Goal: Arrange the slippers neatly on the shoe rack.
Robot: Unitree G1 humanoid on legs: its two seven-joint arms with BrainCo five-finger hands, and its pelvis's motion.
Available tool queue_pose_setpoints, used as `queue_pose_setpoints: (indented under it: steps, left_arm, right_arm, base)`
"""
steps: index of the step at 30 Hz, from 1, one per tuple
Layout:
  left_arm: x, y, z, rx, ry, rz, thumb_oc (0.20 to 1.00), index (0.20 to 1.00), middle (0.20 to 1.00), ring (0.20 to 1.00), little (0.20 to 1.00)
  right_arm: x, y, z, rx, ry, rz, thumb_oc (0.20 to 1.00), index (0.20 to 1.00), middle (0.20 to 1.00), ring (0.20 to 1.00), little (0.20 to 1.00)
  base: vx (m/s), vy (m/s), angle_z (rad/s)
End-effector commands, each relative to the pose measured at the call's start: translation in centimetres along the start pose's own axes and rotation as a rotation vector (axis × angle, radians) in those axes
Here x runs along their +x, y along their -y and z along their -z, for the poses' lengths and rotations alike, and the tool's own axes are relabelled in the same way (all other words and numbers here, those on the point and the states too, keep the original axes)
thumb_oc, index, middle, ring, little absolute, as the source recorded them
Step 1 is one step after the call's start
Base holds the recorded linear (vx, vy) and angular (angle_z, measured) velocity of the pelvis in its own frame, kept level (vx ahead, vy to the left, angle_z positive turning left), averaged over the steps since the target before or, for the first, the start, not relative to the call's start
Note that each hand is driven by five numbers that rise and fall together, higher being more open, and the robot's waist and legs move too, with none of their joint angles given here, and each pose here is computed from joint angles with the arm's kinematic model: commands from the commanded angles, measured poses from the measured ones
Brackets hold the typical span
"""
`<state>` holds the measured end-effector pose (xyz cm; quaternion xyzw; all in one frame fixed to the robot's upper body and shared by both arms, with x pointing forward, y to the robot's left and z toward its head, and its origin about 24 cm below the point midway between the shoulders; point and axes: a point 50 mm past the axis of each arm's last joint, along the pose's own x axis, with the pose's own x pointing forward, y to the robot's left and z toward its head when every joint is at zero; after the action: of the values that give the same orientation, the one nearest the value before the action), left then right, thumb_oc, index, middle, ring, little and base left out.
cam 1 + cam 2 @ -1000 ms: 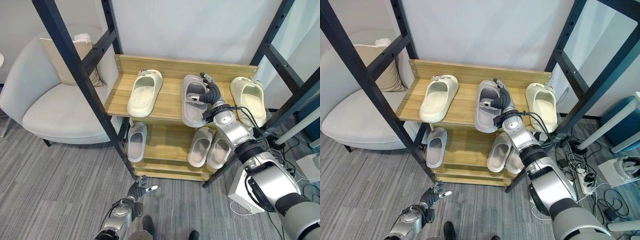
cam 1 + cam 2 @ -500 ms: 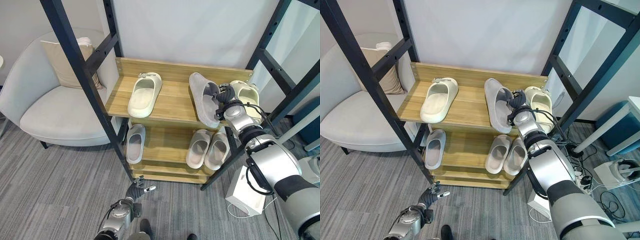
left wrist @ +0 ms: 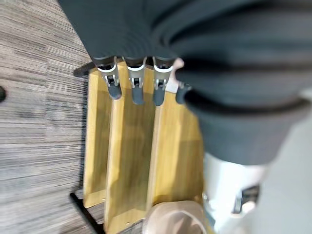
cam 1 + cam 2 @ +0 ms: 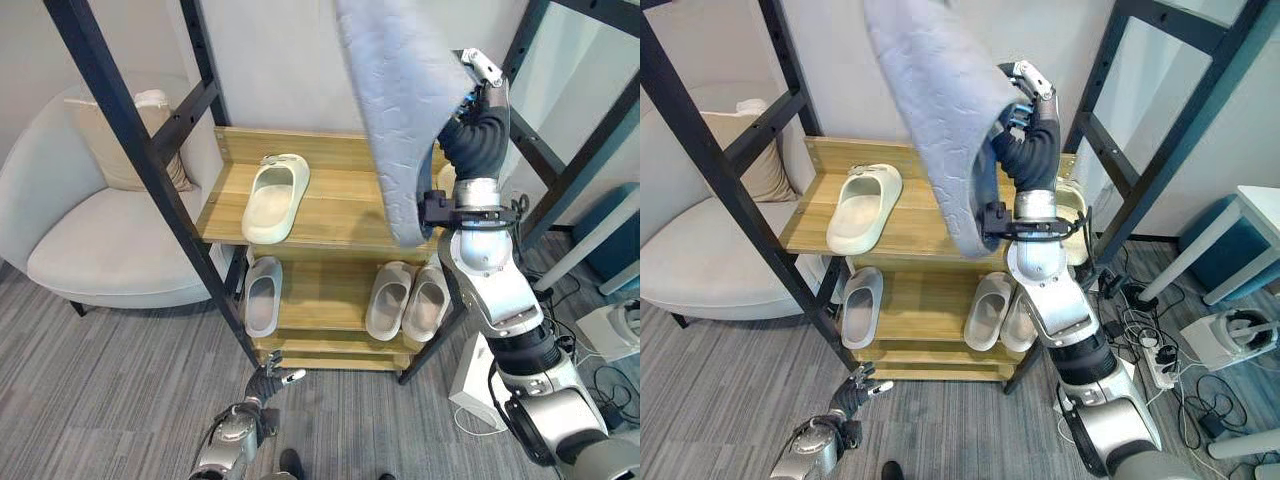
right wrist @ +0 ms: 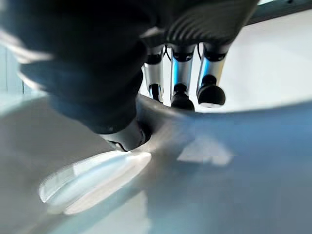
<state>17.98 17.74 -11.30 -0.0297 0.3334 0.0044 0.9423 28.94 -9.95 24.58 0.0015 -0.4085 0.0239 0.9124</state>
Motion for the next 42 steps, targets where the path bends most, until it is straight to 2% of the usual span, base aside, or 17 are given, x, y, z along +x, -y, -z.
queue_pose_setpoints:
  steps: [1, 2, 3, 5, 6, 9, 13, 16, 20, 23, 26, 27, 30, 31, 35, 36, 42]
  left_arm:
    - [1.1, 0.9, -2.6, 0.049, 0.084, 0.059, 1.000, 1.000, 1.000, 1.000, 1.000]
    - [1.0, 0.9, -2.5, 0.052, 0.085, 0.061, 1.000, 1.000, 1.000, 1.000, 1.000]
    - [1.0, 0.8, -2.5, 0.057, 0.082, 0.056, 1.000, 1.000, 1.000, 1.000, 1.000]
    - [1.0, 0.8, -2.4, 0.057, 0.081, 0.056, 1.000, 1.000, 1.000, 1.000, 1.000]
    - [0.9, 0.9, -2.6, 0.057, 0.091, 0.059, 1.000, 1.000, 1.000, 1.000, 1.000]
    - [0.9, 1.1, -2.5, 0.066, 0.090, 0.063, 1.000, 1.000, 1.000, 1.000, 1.000]
    - [1.1, 1.3, -3.6, 0.065, 0.137, 0.060, 1.000, 1.000, 1.000, 1.000, 1.000]
    - [1.6, 1.6, -6.4, 0.054, 0.234, 0.066, 1.000, 1.000, 1.000, 1.000, 1.000]
    - [1.8, 2.0, -11.6, 0.013, 0.405, 0.070, 1.000, 1.000, 1.000, 1.000, 1.000]
    - [1.4, 2.0, -14.4, -0.001, 0.507, 0.074, 1.000, 1.000, 1.000, 1.000, 1.000]
    - [0.7, 2.8, -16.9, -0.010, 0.613, 0.108, 1.000, 1.000, 1.000, 1.000, 1.000]
    - [0.4, 3.8, -18.4, -0.016, 0.665, 0.137, 1.000, 1.000, 1.000, 1.000, 1.000]
    - [0.2, 4.7, -19.3, -0.020, 0.694, 0.166, 1.000, 1.000, 1.000, 1.000, 1.000]
    - [0.0, 5.2, -19.6, -0.013, 0.710, 0.189, 1.000, 1.000, 1.000, 1.000, 1.000]
    - [-0.2, 6.0, -20.2, 0.010, 0.729, 0.224, 1.000, 1.000, 1.000, 1.000, 1.000]
    - [-0.5, 6.6, -20.4, 0.035, 0.743, 0.257, 1.000, 1.000, 1.000, 1.000, 1.000]
    - [-0.7, 8.0, -21.0, 0.036, 0.752, 0.313, 1.000, 1.000, 1.000, 1.000, 1.000]
  right_arm:
    - [0.4, -1.5, -1.3, 0.260, 0.040, -0.168, 0.200, 0.200, 0.200, 0.200, 0.200]
    - [-0.9, -3.0, -1.5, 0.430, -0.002, -0.292, 0.200, 0.200, 0.200, 0.200, 0.200]
    - [-1.6, -3.9, -1.4, 0.507, -0.035, -0.350, 0.200, 0.200, 0.200, 0.200, 0.200]
    - [-1.7, -3.9, -1.4, 0.507, -0.035, -0.350, 0.200, 0.200, 0.200, 0.200, 0.200]
    - [-3.0, -6.0, -2.0, 0.633, -0.071, -0.509, 0.200, 0.200, 0.200, 0.200, 0.200]
    - [-5.7, -9.1, -1.5, 0.823, -0.208, -0.695, 0.200, 0.200, 0.200, 0.200, 0.200]
    - [-8.1, -11.7, 1.2, 0.789, -0.379, -0.790, 0.200, 0.200, 0.200, 0.200, 0.200]
    - [-7.8, -12.2, 3.3, 0.617, -0.415, -0.788, 0.200, 0.200, 0.200, 0.200, 0.200]
    - [-5.7, -11.2, 7.0, 0.329, -0.463, -0.606, 0.200, 0.200, 0.200, 0.200, 0.200]
    - [-1.5, -9.5, 7.6, 0.114, -0.387, -0.427, 0.200, 0.200, 0.200, 0.200, 0.200]
    - [3.5, -5.7, 7.5, -0.131, -0.283, -0.163, 0.200, 0.200, 0.200, 0.200, 0.200]
    - [6.3, -2.9, 7.5, -0.262, -0.266, 0.017, 0.200, 0.200, 0.200, 0.200, 0.200]
    - [8.2, -0.3, 7.4, -0.364, -0.273, 0.166, 0.200, 0.200, 0.200, 0.200, 0.200]
    - [9.0, 1.6, 7.8, -0.407, -0.322, 0.264, 0.200, 0.200, 0.200, 0.200, 0.200]
    - [10.2, 3.6, 7.8, -0.456, -0.385, 0.355, 0.200, 0.200, 0.200, 0.200, 0.200]
    - [10.6, 5.5, 8.0, -0.513, -0.440, 0.396, 0.200, 0.200, 0.200, 0.200, 0.200]
    - [10.9, 8.4, 7.9, -0.626, -0.521, 0.433, 0.200, 0.200, 0.200, 0.200, 0.200]
  base:
    - [-0.02, -0.030, -0.03]
    - [-0.02, -0.039, -0.05]
    - [-0.01, -0.027, -0.04]
    - [0.00, 0.000, 0.00]
    - [0.00, 0.000, 0.00]
    - [-0.01, -0.017, 0.02]
    - [-0.06, -0.017, 0.12]
    - [-0.31, -0.055, 0.14]
    - [-0.33, -0.054, 0.33]
    - [-0.20, 0.024, 0.18]
    - [-0.14, 0.081, -0.04]
    - [-0.08, 0.082, 0.10]
    - [-0.05, 0.058, -0.03]
    - [-0.04, 0.045, 0.05]
    - [0.00, 0.021, 0.09]
    - [0.09, 0.024, 0.08]
    - [0.03, 0.010, 0.10]
